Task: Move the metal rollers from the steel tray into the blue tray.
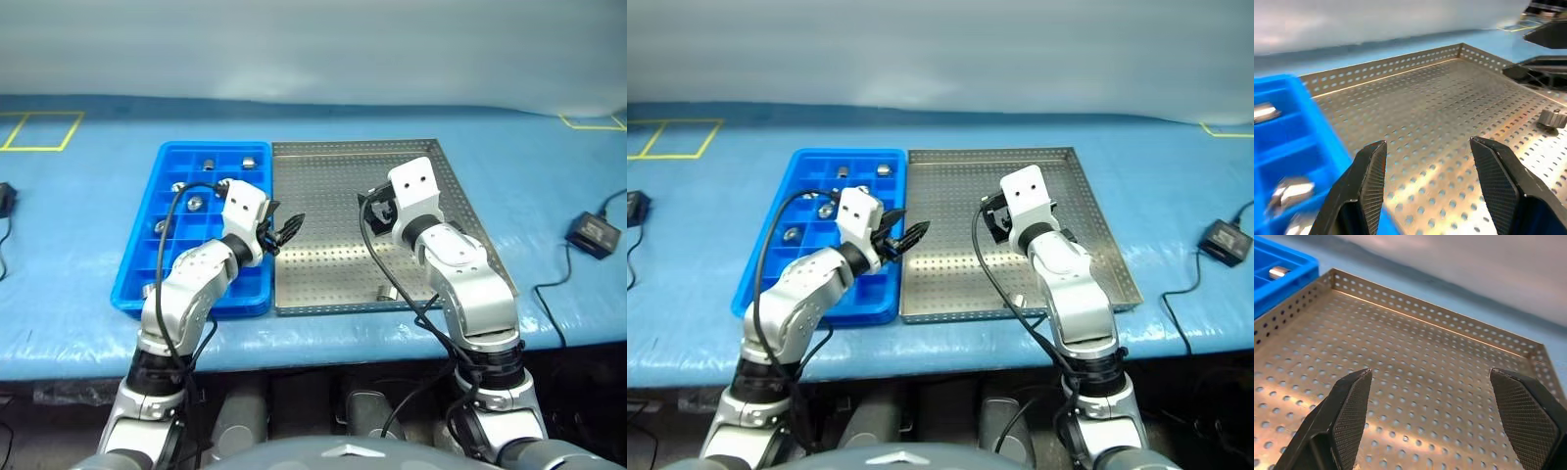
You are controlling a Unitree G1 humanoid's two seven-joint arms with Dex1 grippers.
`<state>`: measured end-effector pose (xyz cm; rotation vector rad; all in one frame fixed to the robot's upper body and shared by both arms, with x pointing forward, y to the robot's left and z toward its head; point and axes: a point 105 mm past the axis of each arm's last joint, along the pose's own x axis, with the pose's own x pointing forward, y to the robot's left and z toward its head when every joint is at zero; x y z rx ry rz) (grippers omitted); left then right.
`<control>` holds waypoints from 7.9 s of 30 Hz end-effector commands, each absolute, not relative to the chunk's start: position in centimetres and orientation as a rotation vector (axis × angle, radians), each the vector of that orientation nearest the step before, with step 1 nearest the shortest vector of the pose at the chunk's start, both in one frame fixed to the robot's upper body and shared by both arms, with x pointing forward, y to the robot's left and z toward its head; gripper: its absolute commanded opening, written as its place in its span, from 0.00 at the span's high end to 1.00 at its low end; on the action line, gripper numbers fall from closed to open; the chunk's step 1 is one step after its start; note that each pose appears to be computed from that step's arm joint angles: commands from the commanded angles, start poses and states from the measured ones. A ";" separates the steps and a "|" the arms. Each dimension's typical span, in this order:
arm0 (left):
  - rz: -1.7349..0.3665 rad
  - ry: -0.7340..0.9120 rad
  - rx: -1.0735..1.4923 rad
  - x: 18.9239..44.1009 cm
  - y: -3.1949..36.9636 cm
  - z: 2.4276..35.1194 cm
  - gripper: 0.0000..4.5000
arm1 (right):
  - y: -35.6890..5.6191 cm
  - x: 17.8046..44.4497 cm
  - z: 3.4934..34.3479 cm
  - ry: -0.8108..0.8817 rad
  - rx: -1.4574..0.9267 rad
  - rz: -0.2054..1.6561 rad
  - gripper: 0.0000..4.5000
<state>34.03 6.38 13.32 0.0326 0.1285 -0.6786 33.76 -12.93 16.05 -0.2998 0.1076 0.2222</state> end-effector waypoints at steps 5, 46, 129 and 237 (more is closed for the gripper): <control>-0.813 0.175 0.072 37.5 1.2 12.6 0.35 | -14.9 31.5 16.7 0.080 -0.305 0.087 0.10; -0.597 0.265 0.091 42.4 -3.0 8.4 0.35 | -17.2 28.9 15.5 0.131 -0.302 -0.060 0.10; -0.612 0.189 0.178 29.8 13.8 12.5 0.83 | -3.4 31.2 10.5 0.363 -0.027 0.704 0.09; -0.251 0.215 0.070 24.2 17.2 10.9 0.84 | 8.2 38.0 12.4 0.157 -0.154 0.922 0.40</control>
